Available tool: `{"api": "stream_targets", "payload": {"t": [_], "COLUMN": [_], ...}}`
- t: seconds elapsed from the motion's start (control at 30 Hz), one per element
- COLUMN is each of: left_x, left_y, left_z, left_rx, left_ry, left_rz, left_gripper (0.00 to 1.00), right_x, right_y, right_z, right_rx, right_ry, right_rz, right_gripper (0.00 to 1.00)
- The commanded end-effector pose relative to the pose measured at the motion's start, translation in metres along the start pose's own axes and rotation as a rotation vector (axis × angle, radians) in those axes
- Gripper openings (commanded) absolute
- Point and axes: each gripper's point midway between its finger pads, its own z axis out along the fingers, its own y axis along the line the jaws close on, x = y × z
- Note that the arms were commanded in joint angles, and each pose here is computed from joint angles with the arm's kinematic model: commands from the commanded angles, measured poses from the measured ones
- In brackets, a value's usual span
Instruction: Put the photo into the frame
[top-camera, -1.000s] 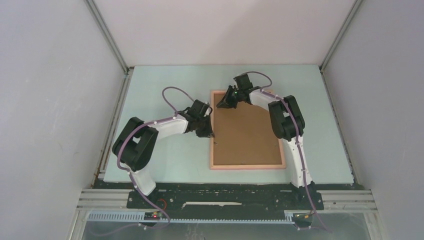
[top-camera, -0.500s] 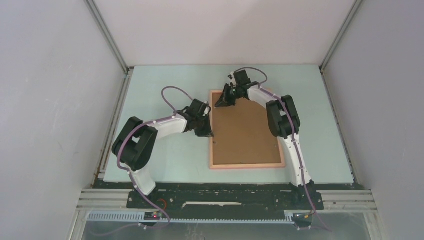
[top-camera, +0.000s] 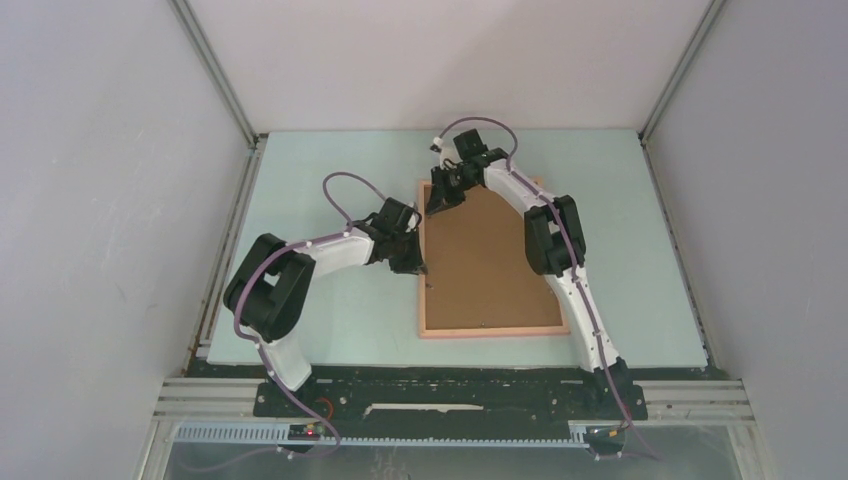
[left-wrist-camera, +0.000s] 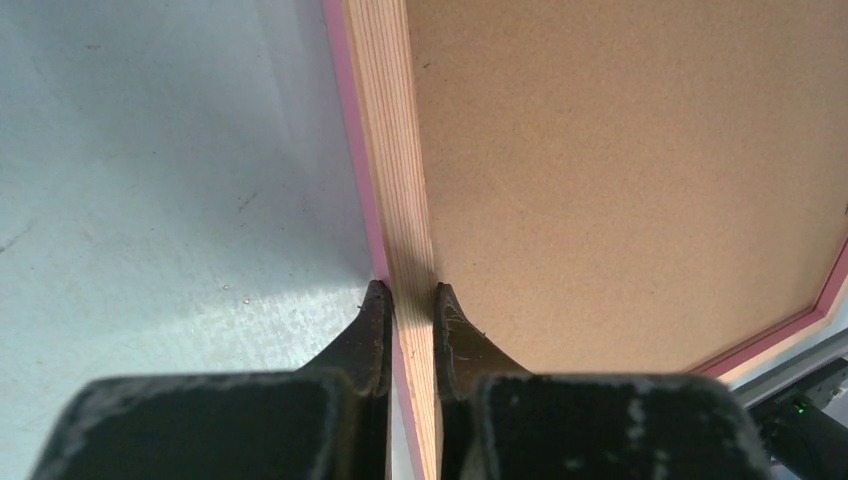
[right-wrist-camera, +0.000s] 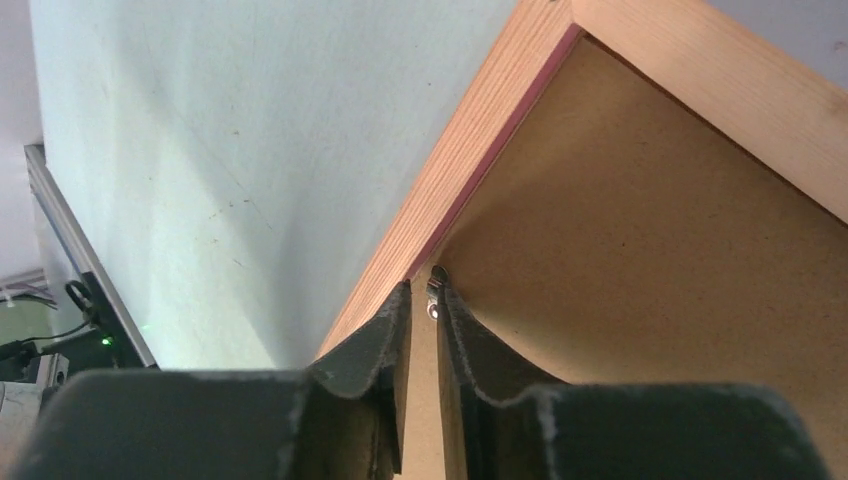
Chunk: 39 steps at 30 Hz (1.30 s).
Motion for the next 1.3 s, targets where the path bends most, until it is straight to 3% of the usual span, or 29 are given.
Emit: {"api": "stream_targets", "payload": {"t": [0.0,0.1,0.17,0.23,0.43,0.93,1.27], "left_x": [0.009,0.009,0.010,0.011,0.010,0.010,0.008], "left_y": [0.028,0.027,0.028,0.028,0.029,0.026,0.027], "left_z": [0.009,0.009,0.009,0.009,0.008,0.008,0.009], "left_rx": [-0.078,-0.074,-0.075,-0.075,-0.077,-0.061,-0.063], "left_ry": [0.025,0.027,0.030,0.032,0.029,0.027,0.023], "left_rz": [0.059,0.054,0.050,0.046,0.044,0.041,0.048], "left_gripper": [0.00,0.00,0.00,0.00,0.00,0.00,0.00], "right_x": [0.021,-0.002,-0.008,-0.011,-0.002,-0.011,0.022], "right_y": [0.028,0.012,0.008,0.002,-0.004,-0.016,0.031], "right_z": [0.006,-0.007,-0.018,-0.024,-0.013,0.011,0.010], "right_rx": [0.003,0.052,-0.006,-0.037,-0.045,-0.049,-0.210], "right_ry": [0.070,-0.018,-0.078,-0.152,-0.105,-0.136,0.002], "right_rz": [-0.109,0.136,0.297,0.346,0.363,0.417,0.351], "right_gripper": [0.26,0.33,0.37,0.46,0.47,0.39,0.35]}}
